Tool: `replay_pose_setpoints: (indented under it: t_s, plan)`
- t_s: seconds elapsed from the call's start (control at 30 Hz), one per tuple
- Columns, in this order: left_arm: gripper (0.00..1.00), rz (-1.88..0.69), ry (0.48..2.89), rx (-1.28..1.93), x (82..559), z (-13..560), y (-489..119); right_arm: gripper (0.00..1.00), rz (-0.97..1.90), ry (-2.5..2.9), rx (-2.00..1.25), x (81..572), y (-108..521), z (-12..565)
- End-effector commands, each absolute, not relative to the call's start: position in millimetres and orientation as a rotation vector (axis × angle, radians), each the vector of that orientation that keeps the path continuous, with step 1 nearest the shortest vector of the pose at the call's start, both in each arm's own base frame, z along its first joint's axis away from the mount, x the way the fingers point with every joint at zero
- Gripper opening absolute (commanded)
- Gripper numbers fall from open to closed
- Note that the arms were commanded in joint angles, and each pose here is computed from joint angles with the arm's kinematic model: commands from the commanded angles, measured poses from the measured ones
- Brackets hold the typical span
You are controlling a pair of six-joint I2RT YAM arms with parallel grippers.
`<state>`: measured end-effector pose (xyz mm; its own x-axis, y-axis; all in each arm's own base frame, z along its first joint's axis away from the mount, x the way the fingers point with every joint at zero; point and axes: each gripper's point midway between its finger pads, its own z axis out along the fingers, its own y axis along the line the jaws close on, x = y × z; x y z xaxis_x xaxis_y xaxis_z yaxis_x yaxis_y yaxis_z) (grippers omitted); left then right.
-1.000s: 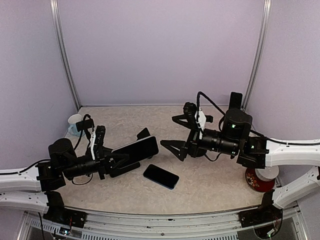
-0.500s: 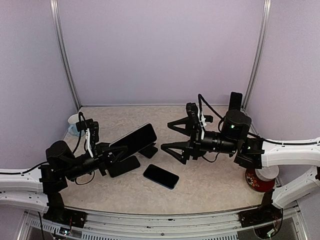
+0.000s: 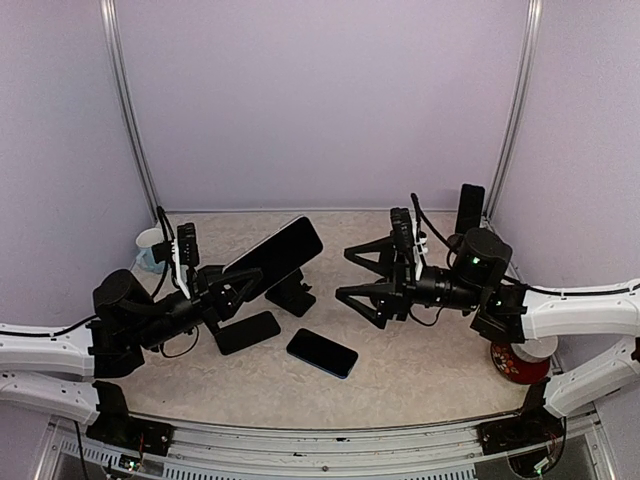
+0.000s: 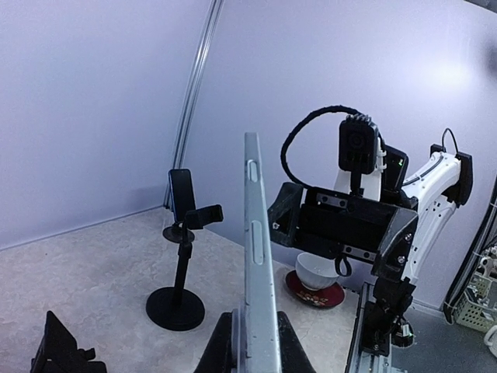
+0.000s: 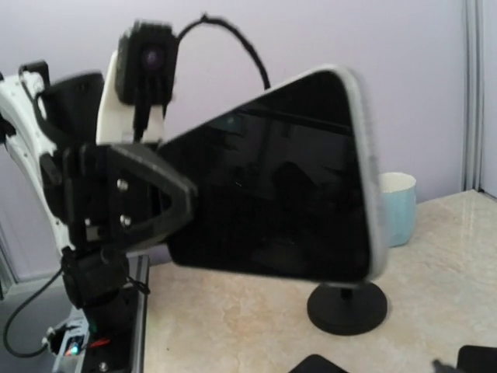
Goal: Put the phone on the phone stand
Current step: Pass from the left arm to the right
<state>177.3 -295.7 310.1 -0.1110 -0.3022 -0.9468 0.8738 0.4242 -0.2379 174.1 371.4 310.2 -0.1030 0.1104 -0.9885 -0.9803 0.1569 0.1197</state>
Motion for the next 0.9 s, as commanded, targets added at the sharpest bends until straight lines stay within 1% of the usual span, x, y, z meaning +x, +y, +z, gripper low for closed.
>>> replay_pose_setpoints:
  t_s: [0.0,0.3,0.4,0.53,0.67,0.87]
  plan:
    - [0.0,-1.145,1.156,0.552,166,337,-291,1.0,1.299,1.107,-0.908,161,351,347]
    - [0.0,-1.277,1.079,0.638,148,336,-311,0.97,1.519,0.989,-0.887,152,361,366]
    - [0.0,-1.324,1.042,0.663,141,340,-316,0.94,1.599,0.946,-0.902,147,366,370]
    - [0.0,-1.373,1.004,0.678,134,342,-320,0.88,1.678,0.93,-0.923,146,374,368]
    - [0.0,-1.387,1.009,0.678,133,339,-326,0.85,1.724,0.86,-0.907,140,369,373]
    - [0.0,-1.383,1.039,0.644,140,334,-333,0.79,1.707,0.838,-0.882,145,369,375]
